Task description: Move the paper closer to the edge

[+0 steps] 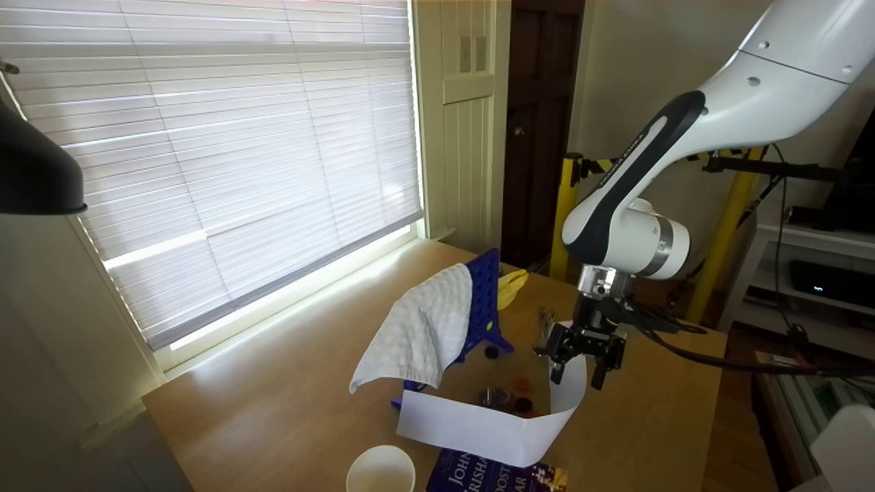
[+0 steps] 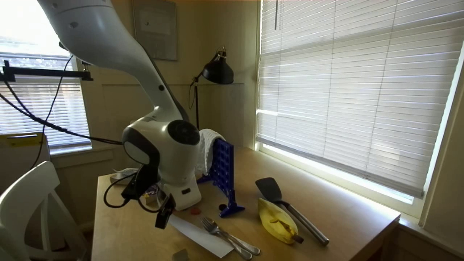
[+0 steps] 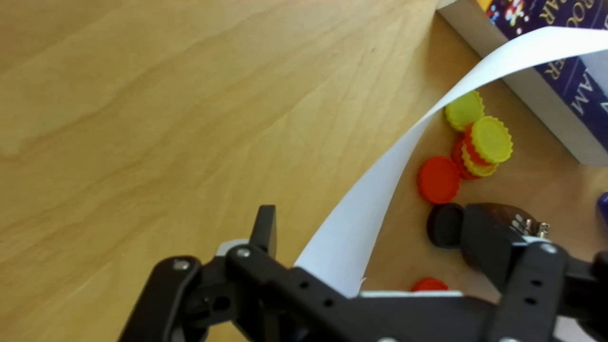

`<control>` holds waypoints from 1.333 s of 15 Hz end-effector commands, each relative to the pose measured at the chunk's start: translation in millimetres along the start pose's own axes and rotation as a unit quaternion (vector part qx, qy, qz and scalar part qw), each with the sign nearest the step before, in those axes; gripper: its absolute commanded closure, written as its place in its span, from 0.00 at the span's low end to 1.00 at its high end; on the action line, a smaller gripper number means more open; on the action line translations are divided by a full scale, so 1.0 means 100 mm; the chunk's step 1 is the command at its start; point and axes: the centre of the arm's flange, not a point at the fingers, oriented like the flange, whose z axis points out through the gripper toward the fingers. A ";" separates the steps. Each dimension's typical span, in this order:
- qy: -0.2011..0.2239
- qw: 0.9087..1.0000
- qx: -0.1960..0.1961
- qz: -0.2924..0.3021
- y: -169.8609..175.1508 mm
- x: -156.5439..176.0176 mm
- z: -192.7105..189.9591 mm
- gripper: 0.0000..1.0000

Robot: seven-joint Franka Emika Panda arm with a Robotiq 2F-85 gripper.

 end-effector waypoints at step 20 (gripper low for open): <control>0.003 0.997 -0.056 -0.056 -0.13 -0.38 -0.64 1.00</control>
